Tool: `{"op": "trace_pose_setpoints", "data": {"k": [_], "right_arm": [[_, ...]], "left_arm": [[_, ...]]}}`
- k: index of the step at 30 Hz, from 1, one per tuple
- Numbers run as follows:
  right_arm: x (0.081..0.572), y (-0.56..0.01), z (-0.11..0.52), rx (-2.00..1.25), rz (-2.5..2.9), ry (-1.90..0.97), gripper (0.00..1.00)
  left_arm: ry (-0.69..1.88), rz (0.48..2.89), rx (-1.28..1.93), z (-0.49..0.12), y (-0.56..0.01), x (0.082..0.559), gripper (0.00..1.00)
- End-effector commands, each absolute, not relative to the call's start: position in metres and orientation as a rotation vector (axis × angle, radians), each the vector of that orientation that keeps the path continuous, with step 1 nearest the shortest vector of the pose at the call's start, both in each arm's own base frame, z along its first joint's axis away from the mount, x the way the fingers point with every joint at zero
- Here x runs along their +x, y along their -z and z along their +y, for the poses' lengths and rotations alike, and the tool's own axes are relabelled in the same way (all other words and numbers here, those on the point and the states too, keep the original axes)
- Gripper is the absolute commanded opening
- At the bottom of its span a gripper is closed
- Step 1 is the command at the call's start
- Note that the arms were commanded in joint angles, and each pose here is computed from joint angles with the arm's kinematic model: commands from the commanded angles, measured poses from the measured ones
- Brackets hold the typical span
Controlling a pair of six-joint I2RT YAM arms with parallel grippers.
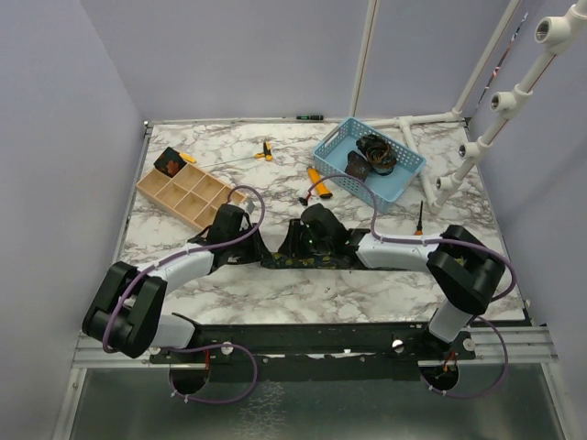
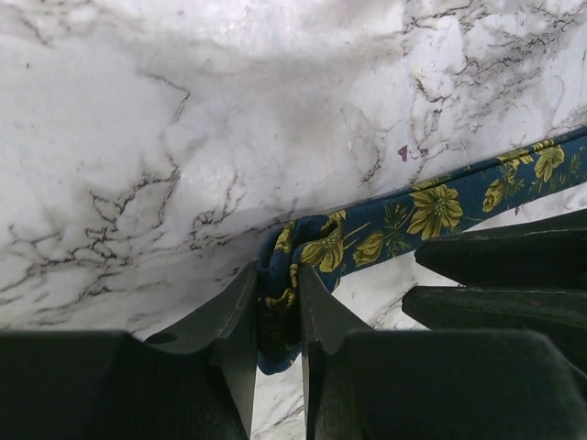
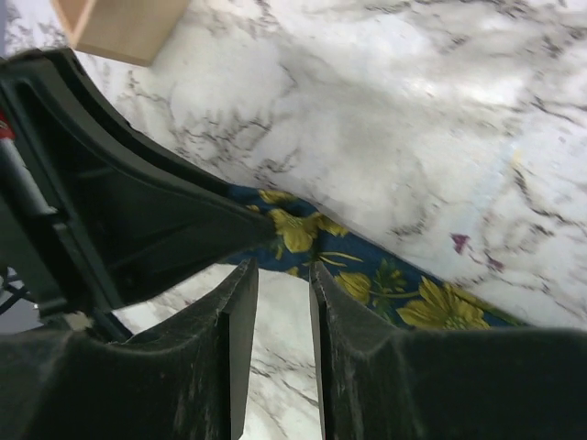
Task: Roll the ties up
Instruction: Roll the tie at the center of the board.
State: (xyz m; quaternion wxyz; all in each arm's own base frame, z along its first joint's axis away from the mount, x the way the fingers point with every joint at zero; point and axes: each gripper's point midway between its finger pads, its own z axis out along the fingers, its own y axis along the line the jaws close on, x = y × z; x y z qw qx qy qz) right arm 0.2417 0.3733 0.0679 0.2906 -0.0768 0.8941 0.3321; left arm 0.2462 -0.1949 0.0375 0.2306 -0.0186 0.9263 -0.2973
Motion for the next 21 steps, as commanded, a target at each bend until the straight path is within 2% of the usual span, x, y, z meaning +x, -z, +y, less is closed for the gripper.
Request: {"op": "trace_pose_setpoints", "data": {"k": [1, 21], "right_arm": [[0.234, -0.06, 0.388, -0.316, 2.435, -0.936, 0.33], [0.219, -0.002, 0.383, -0.341, 2.617, -0.838, 0.16]], "left_arm": [[0.765, 2.511, -0.152, -0.188, -0.037, 0.245, 0.22], [0.647, 2.526, -0.131, -0.182, -0.041, 0.237, 0.21]]}}
